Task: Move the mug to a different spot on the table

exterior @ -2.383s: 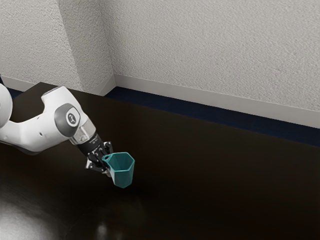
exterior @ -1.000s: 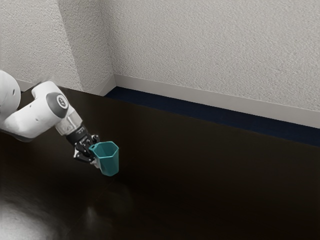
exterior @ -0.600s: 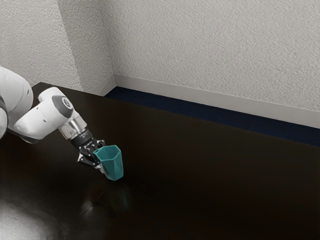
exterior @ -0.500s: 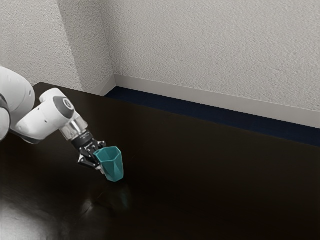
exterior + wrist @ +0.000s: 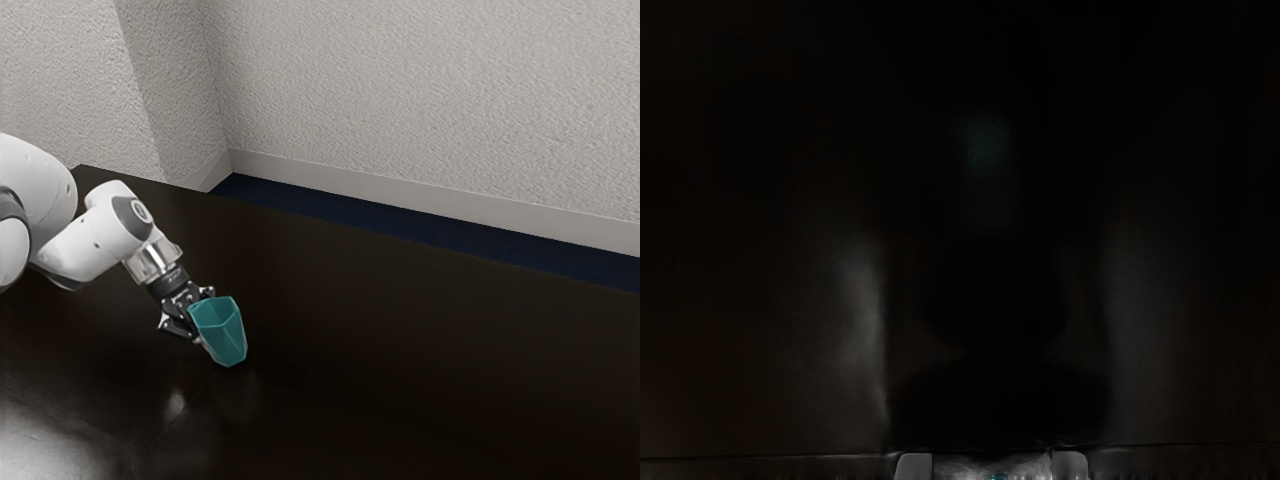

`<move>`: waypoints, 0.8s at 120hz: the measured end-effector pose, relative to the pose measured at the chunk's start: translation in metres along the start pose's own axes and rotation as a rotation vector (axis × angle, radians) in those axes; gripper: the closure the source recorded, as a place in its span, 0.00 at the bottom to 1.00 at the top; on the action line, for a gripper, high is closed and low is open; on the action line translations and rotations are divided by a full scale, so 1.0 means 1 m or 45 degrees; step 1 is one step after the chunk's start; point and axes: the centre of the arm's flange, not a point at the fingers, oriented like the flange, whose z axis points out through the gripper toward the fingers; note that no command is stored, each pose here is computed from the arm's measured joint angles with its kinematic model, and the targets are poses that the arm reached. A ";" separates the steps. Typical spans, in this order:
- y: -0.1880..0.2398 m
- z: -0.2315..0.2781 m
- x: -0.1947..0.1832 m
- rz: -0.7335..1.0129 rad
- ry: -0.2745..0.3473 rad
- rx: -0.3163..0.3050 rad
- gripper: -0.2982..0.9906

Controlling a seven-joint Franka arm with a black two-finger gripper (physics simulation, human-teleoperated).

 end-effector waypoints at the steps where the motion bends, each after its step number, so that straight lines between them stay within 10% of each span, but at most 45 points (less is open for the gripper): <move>1: 0.000 0.000 0.000 0.002 0.001 0.000 0.83; 96: 0.008 -0.007 -0.003 0.096 0.019 -0.037 0.45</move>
